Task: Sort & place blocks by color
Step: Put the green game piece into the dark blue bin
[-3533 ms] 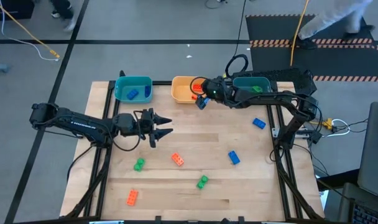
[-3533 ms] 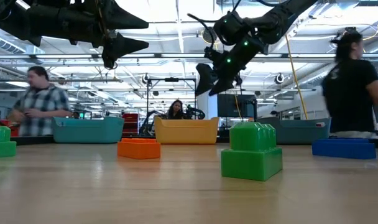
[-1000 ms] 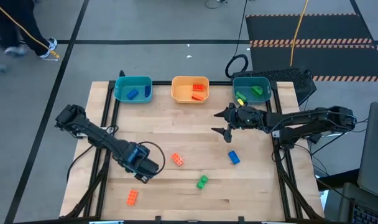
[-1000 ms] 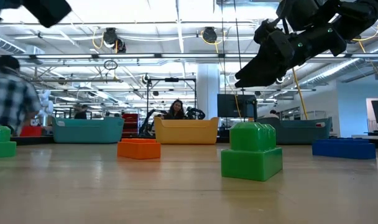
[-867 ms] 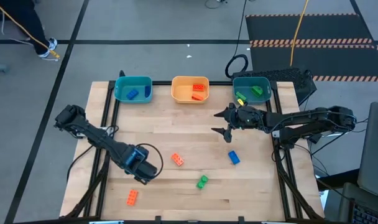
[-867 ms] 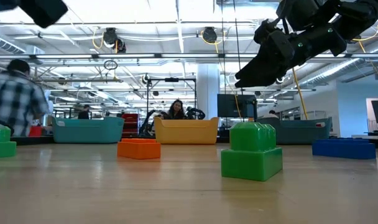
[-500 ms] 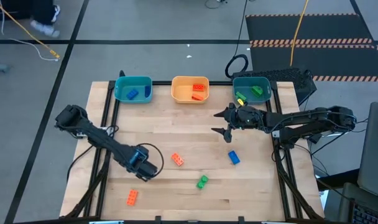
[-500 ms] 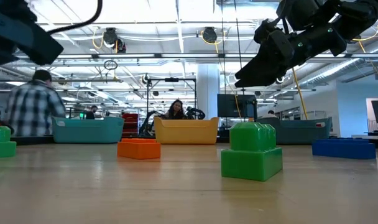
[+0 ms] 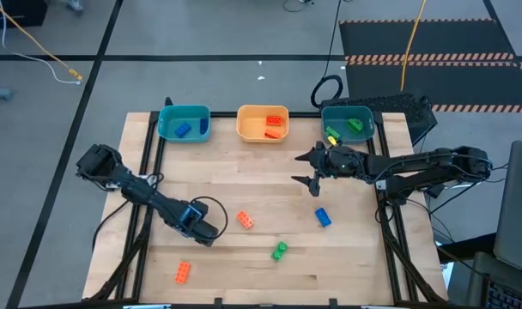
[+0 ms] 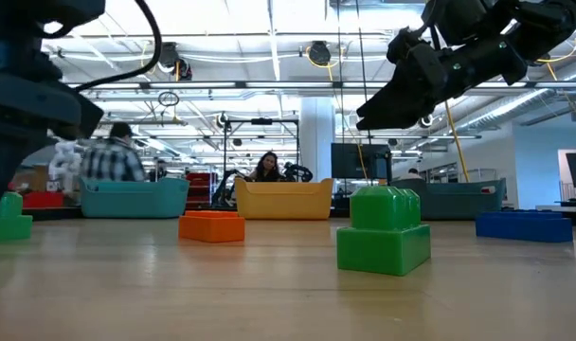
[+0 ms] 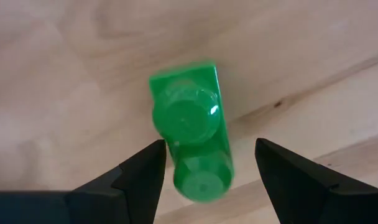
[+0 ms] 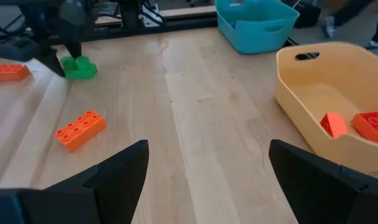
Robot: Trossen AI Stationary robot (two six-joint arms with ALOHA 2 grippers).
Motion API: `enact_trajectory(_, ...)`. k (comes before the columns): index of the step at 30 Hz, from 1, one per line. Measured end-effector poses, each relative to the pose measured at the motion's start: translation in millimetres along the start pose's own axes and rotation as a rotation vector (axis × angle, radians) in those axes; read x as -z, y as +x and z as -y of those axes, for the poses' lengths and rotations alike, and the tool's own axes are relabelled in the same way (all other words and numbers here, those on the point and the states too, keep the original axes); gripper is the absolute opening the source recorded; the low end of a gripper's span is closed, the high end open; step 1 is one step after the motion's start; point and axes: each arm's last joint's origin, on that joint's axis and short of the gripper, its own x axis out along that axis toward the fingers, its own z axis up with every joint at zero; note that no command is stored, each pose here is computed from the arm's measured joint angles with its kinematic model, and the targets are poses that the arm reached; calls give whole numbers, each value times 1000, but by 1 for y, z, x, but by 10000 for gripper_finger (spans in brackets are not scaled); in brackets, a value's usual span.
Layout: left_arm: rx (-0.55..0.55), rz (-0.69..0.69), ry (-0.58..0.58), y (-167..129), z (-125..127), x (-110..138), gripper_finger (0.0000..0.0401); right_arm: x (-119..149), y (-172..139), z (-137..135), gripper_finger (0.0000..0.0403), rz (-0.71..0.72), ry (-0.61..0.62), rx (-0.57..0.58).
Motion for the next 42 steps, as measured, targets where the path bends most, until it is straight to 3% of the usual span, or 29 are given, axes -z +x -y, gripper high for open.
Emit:
enact_trajectory(10,-32,6,-36,14,-12,-2,243,-2,0,0,329,24,-24,0)
enact_trajectory(13,-23,6,-13,14,-11,-2,215,-2,0,0,329,24,-30,1)
enact_trajectory(18,-10,34,52,14,-10,-4,132,-2,0,0,329,24,-30,1)
enact_trajectory(26,14,44,125,11,-8,-21,133,-3,0,0,329,31,-30,2)
enact_trajectory(31,74,170,190,-9,6,-46,133,-5,0,0,329,51,-38,1)
enact_trajectory(38,153,425,373,-53,31,-91,133,-15,-1,-1,329,161,-39,-7)
enact_trajectory(42,277,611,517,-84,49,-115,133,-25,-3,-4,329,255,-33,-118)
